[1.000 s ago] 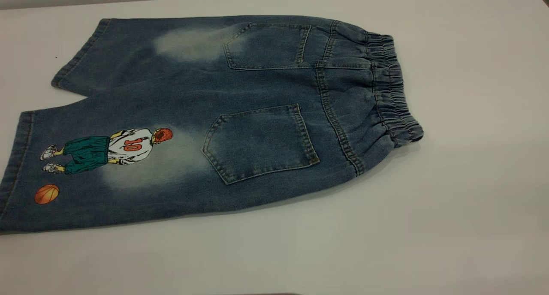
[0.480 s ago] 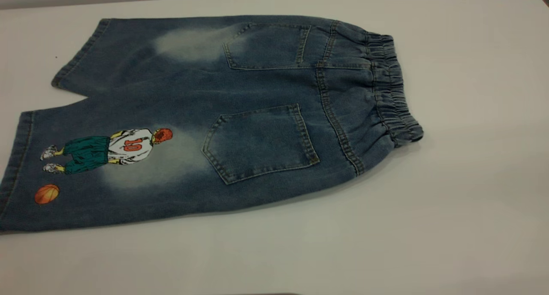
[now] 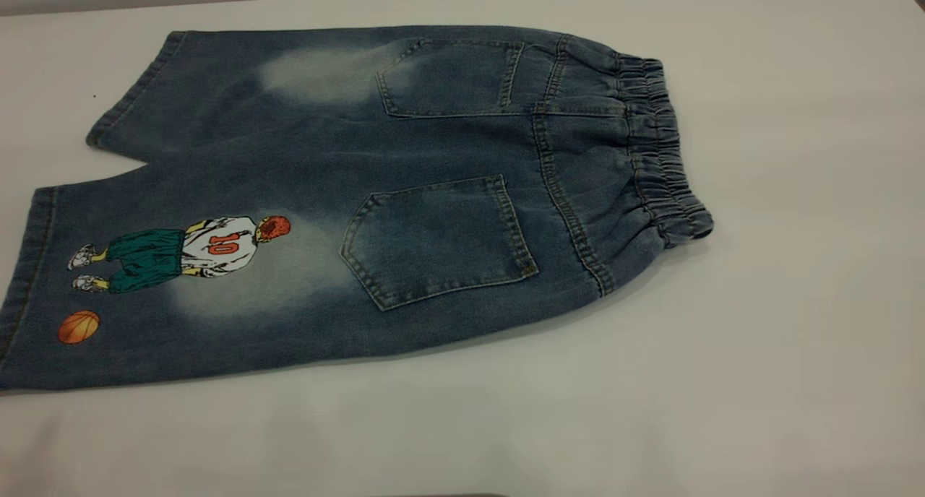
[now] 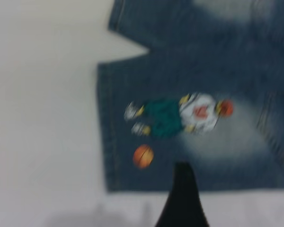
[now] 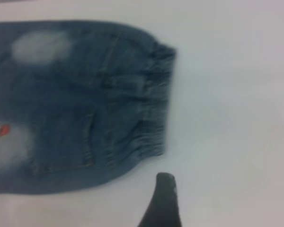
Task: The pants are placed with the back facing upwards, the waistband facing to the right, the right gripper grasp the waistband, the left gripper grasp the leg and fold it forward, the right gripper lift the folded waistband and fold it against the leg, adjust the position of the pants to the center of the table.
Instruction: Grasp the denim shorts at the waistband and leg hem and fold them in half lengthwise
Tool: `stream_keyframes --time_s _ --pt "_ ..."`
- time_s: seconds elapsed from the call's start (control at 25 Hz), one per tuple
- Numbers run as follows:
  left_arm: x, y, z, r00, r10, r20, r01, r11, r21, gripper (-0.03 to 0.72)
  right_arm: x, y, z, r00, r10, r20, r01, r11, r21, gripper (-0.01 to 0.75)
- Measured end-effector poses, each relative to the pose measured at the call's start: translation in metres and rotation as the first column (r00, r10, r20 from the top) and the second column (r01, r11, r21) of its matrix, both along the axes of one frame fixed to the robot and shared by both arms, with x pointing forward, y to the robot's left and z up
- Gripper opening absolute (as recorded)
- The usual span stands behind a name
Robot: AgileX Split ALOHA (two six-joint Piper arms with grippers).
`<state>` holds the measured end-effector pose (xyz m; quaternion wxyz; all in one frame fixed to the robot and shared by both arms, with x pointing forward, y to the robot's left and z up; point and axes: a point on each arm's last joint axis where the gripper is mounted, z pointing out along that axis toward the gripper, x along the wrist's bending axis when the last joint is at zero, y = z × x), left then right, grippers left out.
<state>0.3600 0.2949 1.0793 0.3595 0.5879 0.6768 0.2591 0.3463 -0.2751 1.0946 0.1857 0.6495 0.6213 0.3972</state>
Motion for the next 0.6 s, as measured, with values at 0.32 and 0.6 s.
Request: stream_keyframes --time_s 0.32,0.6 --pt "0.065 0.0 -0.022 0.999 0.049 0.007 -0.049 0.997 -0.063 0.511 0.067 0.017 -0.036 0.971 0.134 -0.196 -0.104 0.983 0.154 0.564" --pt "0.1 0.001 -0.032 0.999 0.032 -0.019 -0.032 0.999 -0.019 0.511 0.112 0.03 -0.076 0.929 0.226 -0.292 -0.129 0.94 0.315 0.597"
